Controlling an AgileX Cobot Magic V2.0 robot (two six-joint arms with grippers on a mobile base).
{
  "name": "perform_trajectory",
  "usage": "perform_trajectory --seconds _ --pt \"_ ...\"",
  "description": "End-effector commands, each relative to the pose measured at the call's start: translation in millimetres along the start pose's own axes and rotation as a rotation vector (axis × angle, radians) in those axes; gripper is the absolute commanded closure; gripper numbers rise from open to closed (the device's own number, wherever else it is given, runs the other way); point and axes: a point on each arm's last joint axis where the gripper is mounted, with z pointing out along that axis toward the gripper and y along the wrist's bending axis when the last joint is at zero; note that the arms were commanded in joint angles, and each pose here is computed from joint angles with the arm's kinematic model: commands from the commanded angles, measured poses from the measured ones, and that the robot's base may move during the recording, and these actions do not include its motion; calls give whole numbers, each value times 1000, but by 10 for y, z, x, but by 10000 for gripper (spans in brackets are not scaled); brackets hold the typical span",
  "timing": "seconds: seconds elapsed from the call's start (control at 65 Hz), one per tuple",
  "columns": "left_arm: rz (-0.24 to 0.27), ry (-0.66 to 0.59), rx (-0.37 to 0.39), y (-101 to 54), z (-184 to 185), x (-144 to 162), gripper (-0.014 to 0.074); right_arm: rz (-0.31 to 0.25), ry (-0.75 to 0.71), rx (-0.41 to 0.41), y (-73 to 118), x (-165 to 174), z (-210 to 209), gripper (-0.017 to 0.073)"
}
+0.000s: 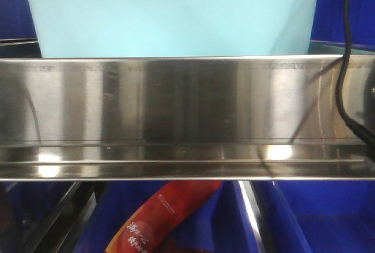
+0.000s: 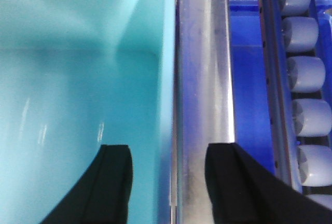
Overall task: Fetch blue bin and place on conveyor start
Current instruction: 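Close both grippers on the light-blue bin's opposite side walls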
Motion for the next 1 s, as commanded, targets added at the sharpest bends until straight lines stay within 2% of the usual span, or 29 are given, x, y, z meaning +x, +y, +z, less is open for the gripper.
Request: perform_trajectory --seconds 0.0,0.569,0.985 --pt "4 -13 -14 24 -5 -26 267 -9 -17 9 -23 -32 -19 326" --pt "9 -11 -26 33 4 -25 267 -9 -17 9 -23 -32 -19 326" --pt "-15 9 -24 29 83 31 267 -9 -17 9 -23 -32 -19 326"
